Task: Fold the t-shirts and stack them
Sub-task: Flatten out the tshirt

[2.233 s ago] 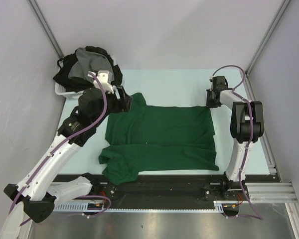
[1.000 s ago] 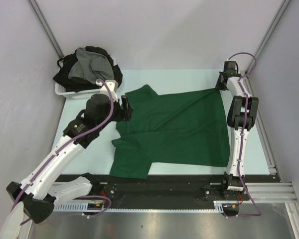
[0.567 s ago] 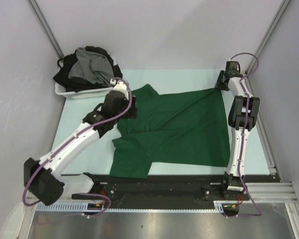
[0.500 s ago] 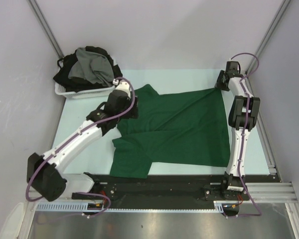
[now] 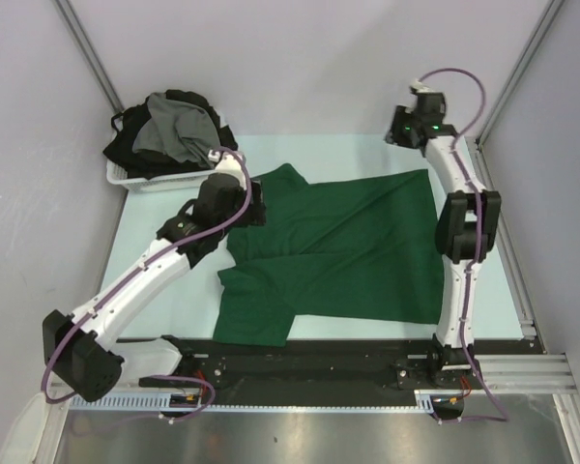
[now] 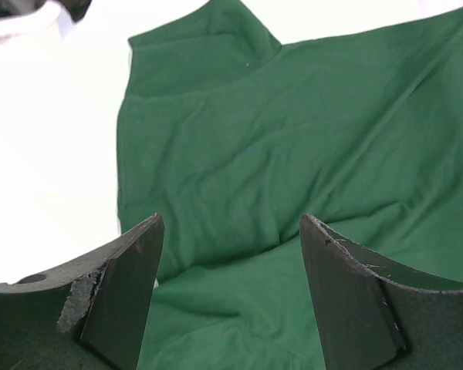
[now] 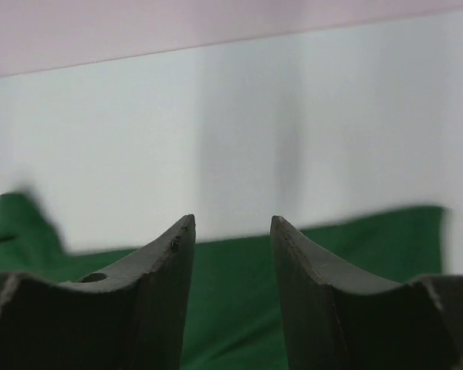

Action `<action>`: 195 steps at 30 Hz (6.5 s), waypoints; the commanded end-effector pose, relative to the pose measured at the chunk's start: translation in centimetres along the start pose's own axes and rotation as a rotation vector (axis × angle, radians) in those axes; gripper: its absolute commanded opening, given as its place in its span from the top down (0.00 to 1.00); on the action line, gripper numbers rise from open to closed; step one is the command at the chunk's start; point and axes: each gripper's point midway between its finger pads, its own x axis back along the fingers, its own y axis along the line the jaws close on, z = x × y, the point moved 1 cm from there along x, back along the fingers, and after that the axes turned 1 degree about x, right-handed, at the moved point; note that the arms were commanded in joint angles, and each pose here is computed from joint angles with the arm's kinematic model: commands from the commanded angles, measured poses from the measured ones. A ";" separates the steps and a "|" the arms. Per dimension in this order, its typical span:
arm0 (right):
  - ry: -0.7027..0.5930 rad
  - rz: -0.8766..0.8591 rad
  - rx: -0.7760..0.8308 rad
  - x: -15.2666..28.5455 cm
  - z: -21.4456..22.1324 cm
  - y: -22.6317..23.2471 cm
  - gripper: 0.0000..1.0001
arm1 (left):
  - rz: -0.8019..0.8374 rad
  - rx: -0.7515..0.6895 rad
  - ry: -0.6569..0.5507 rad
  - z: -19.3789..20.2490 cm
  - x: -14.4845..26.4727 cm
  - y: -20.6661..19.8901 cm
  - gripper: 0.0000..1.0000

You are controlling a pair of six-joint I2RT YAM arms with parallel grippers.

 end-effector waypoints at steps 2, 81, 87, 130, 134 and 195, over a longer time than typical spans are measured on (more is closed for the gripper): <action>0.053 -0.222 0.080 -1.2 2.9 11.1 0.52 | -0.006 0.047 0.005 0.7 0.9 0.2 0.24; 0.076 -0.088 0.249 23.7 10.0 9.9 0.49 | -0.372 0.123 0.153 1.3 -28.7 11.4 0.25; 0.076 -0.093 0.239 23.5 9.9 10.2 0.49 | -0.358 0.137 0.204 2.2 -28.9 11.1 0.25; 0.111 -0.088 0.242 23.2 10.3 11.1 0.50 | -0.426 0.209 0.267 2.6 -30.1 12.9 0.27; 0.106 -0.092 0.236 23.1 10.3 11.5 0.50 | -0.438 0.218 0.276 2.8 -30.0 13.6 0.27; 0.242 -0.181 0.246 22.6 16.2 15.5 0.52 | -0.282 0.247 0.085 -3.8 -34.3 13.4 1.00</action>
